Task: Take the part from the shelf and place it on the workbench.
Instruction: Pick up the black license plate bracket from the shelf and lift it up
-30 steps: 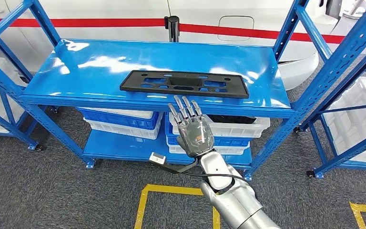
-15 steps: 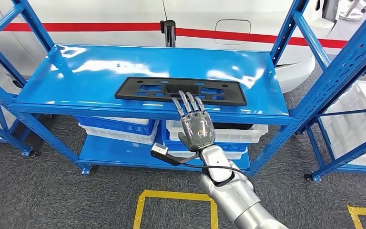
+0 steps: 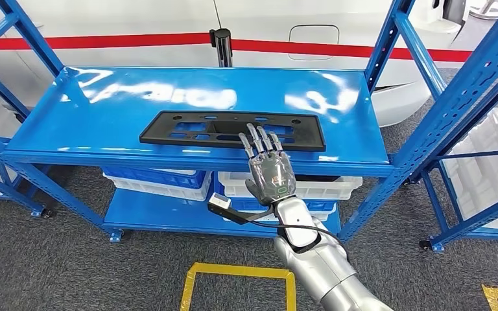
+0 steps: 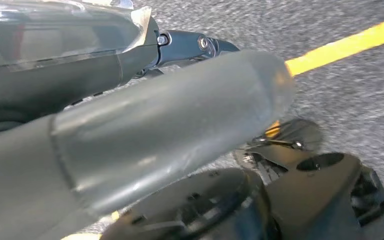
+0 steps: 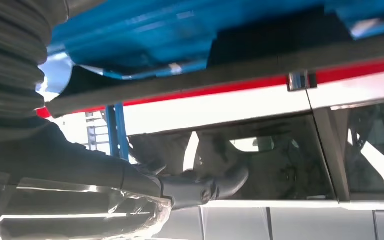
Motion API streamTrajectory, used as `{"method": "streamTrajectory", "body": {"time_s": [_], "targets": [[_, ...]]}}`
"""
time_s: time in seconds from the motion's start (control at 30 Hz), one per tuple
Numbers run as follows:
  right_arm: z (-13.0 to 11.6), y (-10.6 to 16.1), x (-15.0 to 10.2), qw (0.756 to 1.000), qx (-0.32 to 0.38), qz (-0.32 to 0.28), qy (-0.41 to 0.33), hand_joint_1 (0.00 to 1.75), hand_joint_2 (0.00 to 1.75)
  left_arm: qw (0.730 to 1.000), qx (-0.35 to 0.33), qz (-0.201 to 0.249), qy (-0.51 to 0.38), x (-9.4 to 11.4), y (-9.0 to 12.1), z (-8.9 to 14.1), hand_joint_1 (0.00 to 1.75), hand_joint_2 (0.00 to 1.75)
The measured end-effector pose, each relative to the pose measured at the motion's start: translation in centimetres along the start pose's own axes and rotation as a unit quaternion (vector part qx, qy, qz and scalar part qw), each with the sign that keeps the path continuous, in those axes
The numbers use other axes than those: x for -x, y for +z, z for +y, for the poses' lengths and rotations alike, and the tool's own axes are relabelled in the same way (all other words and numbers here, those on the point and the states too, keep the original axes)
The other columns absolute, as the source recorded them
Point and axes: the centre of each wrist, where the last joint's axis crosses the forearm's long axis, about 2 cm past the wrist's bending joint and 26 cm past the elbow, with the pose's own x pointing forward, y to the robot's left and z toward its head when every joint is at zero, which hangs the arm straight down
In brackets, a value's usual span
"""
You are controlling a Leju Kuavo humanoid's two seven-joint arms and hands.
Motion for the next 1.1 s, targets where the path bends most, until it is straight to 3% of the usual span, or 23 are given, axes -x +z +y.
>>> {"method": "streamTrajectory", "body": {"time_s": [1.1], "targets": [[0.2, 1.3, -0.4, 1.000, 0.011, -0.001, -0.002, 0.00, 1.75, 1.000, 0.003, -0.009, -0.013, 0.0, 0.0, 0.0, 0.00, 0.00]]}}
